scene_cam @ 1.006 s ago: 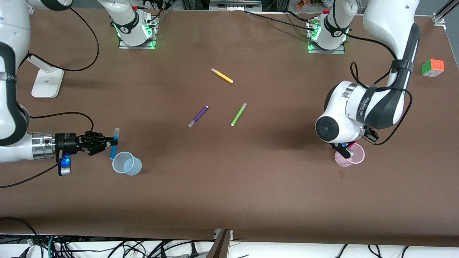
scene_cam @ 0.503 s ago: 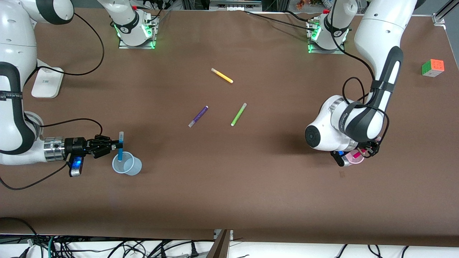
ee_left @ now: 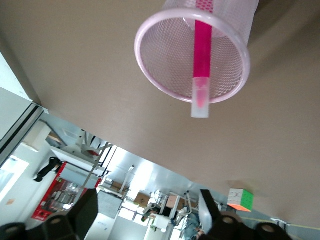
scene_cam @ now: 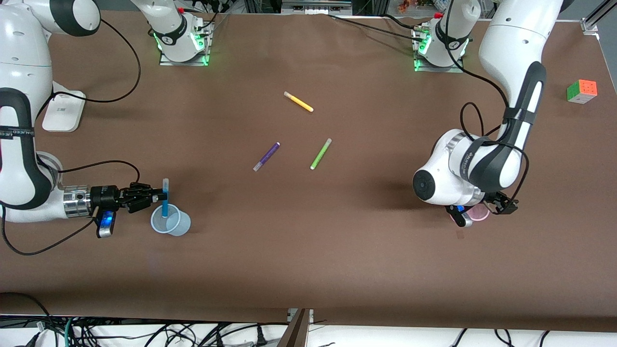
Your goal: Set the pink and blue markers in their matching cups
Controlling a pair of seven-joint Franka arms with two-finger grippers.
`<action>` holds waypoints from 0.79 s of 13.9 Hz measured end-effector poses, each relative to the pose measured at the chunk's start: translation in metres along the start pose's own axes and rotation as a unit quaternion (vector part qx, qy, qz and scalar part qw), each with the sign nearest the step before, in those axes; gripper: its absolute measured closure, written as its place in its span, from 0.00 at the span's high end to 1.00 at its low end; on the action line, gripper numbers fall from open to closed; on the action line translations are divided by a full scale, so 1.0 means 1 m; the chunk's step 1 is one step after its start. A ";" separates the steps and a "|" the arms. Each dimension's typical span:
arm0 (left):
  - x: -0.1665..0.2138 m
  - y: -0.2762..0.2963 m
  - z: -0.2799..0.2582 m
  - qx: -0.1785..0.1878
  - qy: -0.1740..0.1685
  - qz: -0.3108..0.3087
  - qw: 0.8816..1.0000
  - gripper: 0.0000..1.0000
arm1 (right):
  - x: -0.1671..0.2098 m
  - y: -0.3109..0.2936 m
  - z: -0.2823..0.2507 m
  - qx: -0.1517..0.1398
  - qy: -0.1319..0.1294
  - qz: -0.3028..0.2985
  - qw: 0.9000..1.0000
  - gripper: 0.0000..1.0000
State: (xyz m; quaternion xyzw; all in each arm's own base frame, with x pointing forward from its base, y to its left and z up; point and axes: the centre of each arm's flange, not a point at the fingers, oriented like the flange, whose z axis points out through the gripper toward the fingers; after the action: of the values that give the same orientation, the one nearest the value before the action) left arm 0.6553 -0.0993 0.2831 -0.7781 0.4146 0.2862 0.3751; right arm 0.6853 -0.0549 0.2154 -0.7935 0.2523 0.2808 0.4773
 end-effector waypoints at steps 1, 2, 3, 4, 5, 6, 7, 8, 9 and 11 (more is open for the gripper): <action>-0.009 -0.004 -0.009 -0.025 0.020 -0.014 0.999 1.00 | 0.000 0.000 -0.001 0.001 0.000 0.000 1.000 0.48; -0.020 -0.011 -0.020 -0.053 0.043 -0.032 0.997 1.00 | 0.000 0.001 -0.002 0.001 0.001 0.000 1.000 0.59; -0.034 -0.020 -0.029 -0.076 0.063 -0.049 0.994 1.00 | 0.000 0.001 -0.003 0.002 0.001 0.000 1.000 0.63; -0.047 -0.028 -0.038 -0.095 0.080 -0.067 0.990 1.00 | 0.000 0.000 -0.004 0.003 0.002 0.000 1.000 0.63; -0.063 -0.036 -0.045 -0.116 0.098 -0.086 0.985 1.00 | -0.002 -0.004 -0.008 0.004 0.005 -0.004 1.000 0.63; -0.078 -0.042 -0.053 -0.141 0.116 -0.107 0.977 1.00 | -0.006 -0.013 -0.014 0.001 0.008 -0.011 1.000 0.63; -0.097 -0.049 -0.059 -0.172 0.137 -0.134 0.966 1.00 | -0.016 -0.025 -0.023 -0.013 0.012 -0.023 1.000 0.63; -0.116 -0.054 -0.065 -0.206 0.159 -0.159 0.952 1.00 | -0.031 -0.038 -0.036 -0.047 0.025 -0.037 0.998 0.68; -0.135 -0.060 -0.072 -0.236 0.179 -0.183 0.938 1.00 | -0.050 -0.054 -0.050 -0.094 0.045 -0.055 0.993 0.68; -0.170 -0.069 -0.086 -0.258 0.208 -0.217 0.918 1.00 | -0.108 -0.095 -0.069 -0.197 0.076 -0.087 0.974 0.76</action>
State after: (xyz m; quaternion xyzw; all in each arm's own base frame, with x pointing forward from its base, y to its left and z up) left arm 0.6421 -0.0703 0.4834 -0.9607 0.2162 0.1270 0.1194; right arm 0.6860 -0.0629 0.3743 -0.9097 0.1574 0.2213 0.3142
